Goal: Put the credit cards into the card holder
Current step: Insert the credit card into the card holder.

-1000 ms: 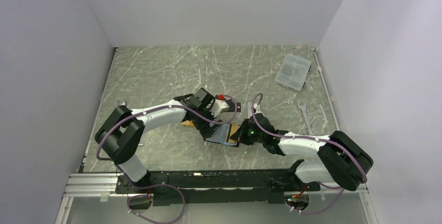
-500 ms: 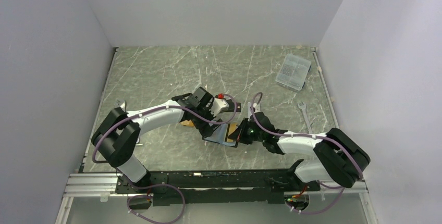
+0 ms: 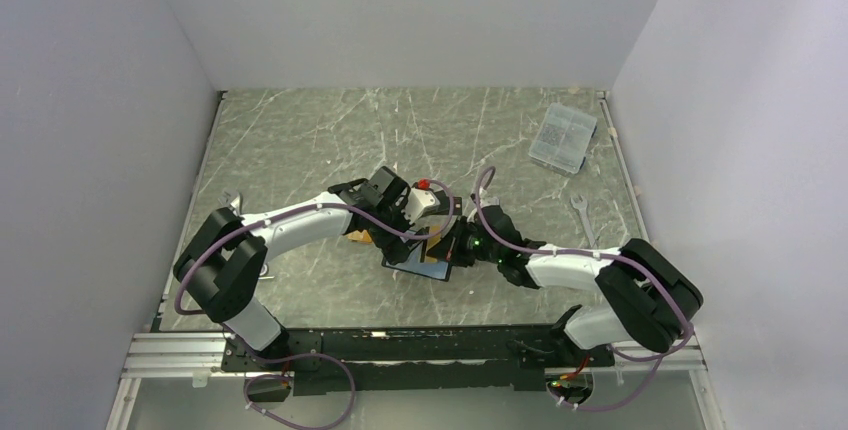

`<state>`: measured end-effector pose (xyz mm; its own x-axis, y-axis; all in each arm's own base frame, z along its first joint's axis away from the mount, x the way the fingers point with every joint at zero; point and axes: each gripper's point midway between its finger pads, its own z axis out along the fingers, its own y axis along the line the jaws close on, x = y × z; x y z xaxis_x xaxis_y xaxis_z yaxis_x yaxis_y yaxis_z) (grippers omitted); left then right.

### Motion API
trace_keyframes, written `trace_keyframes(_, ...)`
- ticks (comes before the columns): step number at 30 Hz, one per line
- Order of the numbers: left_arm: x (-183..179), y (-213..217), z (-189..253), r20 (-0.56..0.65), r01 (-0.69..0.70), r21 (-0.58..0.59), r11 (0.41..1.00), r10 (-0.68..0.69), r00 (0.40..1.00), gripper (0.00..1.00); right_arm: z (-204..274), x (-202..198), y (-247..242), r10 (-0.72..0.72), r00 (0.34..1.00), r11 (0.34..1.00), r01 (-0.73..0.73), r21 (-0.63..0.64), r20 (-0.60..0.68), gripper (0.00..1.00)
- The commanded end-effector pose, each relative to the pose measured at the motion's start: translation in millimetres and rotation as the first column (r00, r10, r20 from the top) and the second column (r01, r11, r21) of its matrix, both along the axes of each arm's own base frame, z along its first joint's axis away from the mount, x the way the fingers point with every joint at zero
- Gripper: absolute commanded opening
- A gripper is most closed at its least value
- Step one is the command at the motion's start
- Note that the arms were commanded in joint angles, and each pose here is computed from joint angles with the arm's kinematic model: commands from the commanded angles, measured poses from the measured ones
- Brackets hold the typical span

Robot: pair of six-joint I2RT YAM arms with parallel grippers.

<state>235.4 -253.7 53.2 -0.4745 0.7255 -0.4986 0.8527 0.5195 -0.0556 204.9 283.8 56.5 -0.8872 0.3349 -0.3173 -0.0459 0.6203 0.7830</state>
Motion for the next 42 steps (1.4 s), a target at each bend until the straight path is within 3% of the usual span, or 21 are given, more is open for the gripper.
trace_keyframes(1,3,-9,18,0.028,0.023,-0.054,0.998,-0.022,0.999,0.95,20,12,12,0.023,0.998,0.999,-0.026,0.048,0.065,0.00)
trace_keyframes(13,0,-18,20,0.039,0.055,-0.074,0.996,-0.052,0.998,0.95,4,15,17,0.037,0.998,0.999,-0.039,0.031,0.043,0.00)
trace_keyframes(22,4,-23,-5,0.082,0.039,0.002,0.999,-0.039,0.996,0.96,14,21,22,0.037,0.997,0.998,-0.040,0.047,0.064,0.00)
trace_keyframes(31,22,0,-36,0.118,-0.059,0.166,0.984,0.040,0.992,0.92,13,13,14,0.020,0.998,0.998,-0.022,0.056,0.053,0.00)
trace_keyframes(42,13,-1,-30,0.089,-0.039,0.148,0.988,0.026,0.996,0.89,22,4,-26,-0.059,0.996,0.997,0.055,0.054,0.071,0.00)
